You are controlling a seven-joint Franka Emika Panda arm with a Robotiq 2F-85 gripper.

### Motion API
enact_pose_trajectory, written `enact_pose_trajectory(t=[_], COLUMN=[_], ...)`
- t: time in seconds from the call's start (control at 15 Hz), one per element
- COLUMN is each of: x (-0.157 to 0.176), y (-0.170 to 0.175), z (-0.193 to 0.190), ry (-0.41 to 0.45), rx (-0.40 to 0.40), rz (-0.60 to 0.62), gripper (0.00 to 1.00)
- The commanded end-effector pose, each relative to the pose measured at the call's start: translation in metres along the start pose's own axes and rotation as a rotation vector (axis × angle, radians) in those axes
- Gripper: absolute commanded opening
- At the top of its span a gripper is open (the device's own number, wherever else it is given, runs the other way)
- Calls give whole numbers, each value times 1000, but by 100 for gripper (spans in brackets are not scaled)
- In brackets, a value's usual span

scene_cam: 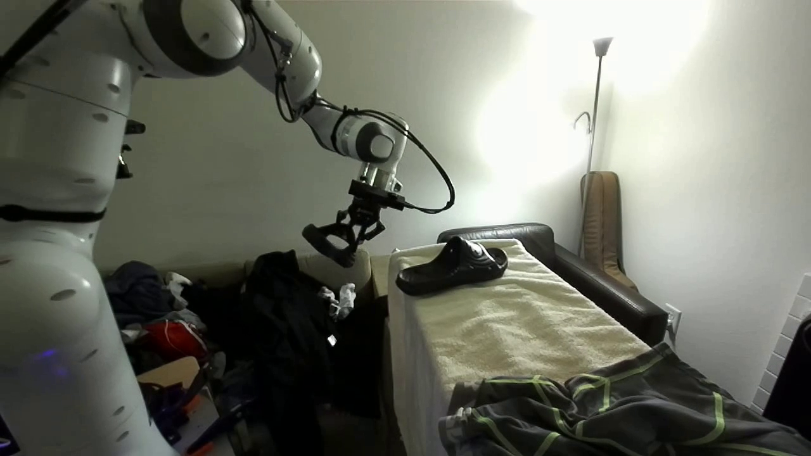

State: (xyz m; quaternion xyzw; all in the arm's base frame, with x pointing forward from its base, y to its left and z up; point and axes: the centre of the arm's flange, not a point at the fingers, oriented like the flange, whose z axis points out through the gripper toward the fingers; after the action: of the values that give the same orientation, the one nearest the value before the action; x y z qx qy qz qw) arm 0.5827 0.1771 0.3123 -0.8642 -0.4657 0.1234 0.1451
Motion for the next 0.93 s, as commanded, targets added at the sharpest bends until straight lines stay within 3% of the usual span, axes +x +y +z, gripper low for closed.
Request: enact_pose_trajectory(t=[0.0,0.4,0.87], x=[40,95,147], y=[1,-20,-45], z=[6,37,58], ry=[-65,-143,-168], rx=[-8,-66,-124], rz=[-118,-271,-439], gripper=[4,3,3])
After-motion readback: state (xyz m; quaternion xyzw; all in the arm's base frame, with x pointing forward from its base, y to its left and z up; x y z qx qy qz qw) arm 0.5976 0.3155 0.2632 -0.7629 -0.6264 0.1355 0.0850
